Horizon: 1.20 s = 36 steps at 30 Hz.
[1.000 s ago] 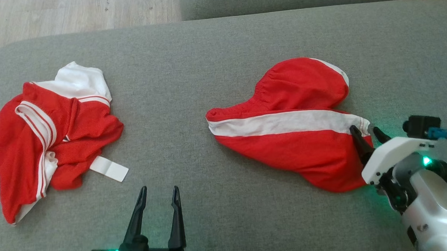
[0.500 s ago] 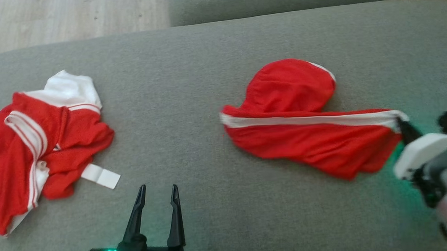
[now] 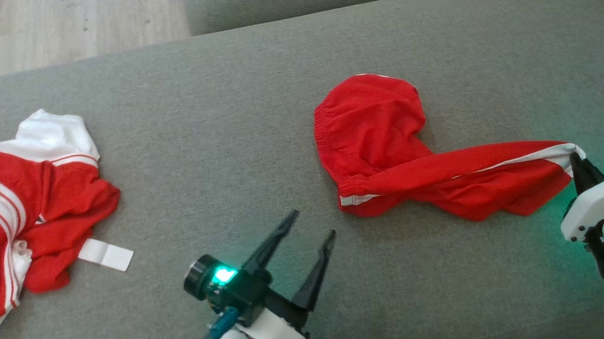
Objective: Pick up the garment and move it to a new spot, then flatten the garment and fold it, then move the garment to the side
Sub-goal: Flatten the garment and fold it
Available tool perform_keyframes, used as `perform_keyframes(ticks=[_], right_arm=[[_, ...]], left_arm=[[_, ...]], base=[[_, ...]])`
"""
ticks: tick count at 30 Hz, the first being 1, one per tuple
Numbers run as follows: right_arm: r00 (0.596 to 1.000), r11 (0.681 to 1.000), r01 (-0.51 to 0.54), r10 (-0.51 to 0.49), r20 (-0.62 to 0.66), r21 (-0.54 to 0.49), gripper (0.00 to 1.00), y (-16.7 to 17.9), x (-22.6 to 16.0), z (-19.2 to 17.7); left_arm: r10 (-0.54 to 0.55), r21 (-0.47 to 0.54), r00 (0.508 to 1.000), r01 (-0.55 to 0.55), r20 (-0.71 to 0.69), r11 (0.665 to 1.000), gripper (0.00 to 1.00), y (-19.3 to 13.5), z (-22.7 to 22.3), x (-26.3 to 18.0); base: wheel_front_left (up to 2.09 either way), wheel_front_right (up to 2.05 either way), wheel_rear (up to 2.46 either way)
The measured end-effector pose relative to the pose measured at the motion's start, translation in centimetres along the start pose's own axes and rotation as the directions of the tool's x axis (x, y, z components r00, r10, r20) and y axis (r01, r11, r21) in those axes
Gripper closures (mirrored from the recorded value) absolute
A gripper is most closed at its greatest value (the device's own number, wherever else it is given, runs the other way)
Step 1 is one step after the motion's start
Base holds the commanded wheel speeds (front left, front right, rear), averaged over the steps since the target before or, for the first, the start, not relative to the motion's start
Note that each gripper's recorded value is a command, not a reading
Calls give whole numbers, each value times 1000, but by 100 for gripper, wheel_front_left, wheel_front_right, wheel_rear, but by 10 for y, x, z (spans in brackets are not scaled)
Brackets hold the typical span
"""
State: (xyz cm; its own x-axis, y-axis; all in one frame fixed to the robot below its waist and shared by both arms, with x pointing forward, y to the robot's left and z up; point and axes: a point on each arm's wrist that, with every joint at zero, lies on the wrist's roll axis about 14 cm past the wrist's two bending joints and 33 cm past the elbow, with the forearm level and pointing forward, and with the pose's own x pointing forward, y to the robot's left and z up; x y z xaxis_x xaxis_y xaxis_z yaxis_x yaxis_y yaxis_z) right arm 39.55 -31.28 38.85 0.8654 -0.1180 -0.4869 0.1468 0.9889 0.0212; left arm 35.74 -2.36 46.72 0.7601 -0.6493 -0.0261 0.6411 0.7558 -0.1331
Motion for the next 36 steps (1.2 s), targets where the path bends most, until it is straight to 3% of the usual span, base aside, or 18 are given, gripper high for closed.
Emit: perform_keyframes(ticks=[10, 31, 32, 35, 36], right_arm=[[1000, 1000, 7, -6, -22, 9, 100, 1, -1, -10], [999, 1000, -8, 8, -35, 7, 100, 4, 0, -12], [999, 1000, -8, 8, -36, 7, 100, 4, 0, -13], [999, 1000, -8, 8, -37, 6, 100, 4, 0, -13], [999, 1000, -9, 9, -36, 5, 100, 4, 0, -13]], left_arm=[[-204, -2, 965, 206, -165, 979, 0, -29, -42, 23], [-313, -113, 920, 294, -238, 949, 2, -48, -56, 50], [-319, -114, 917, 300, -238, 947, 17, -49, -55, 51], [-334, -115, 915, 316, -224, 942, 80, -52, -50, 53], [-337, -112, 916, 320, -217, 941, 96, -52, -47, 55]], base=[[0, 0, 0], [0, 0, 0], [0, 0, 0], [0, 0, 0], [0, 0, 0]])
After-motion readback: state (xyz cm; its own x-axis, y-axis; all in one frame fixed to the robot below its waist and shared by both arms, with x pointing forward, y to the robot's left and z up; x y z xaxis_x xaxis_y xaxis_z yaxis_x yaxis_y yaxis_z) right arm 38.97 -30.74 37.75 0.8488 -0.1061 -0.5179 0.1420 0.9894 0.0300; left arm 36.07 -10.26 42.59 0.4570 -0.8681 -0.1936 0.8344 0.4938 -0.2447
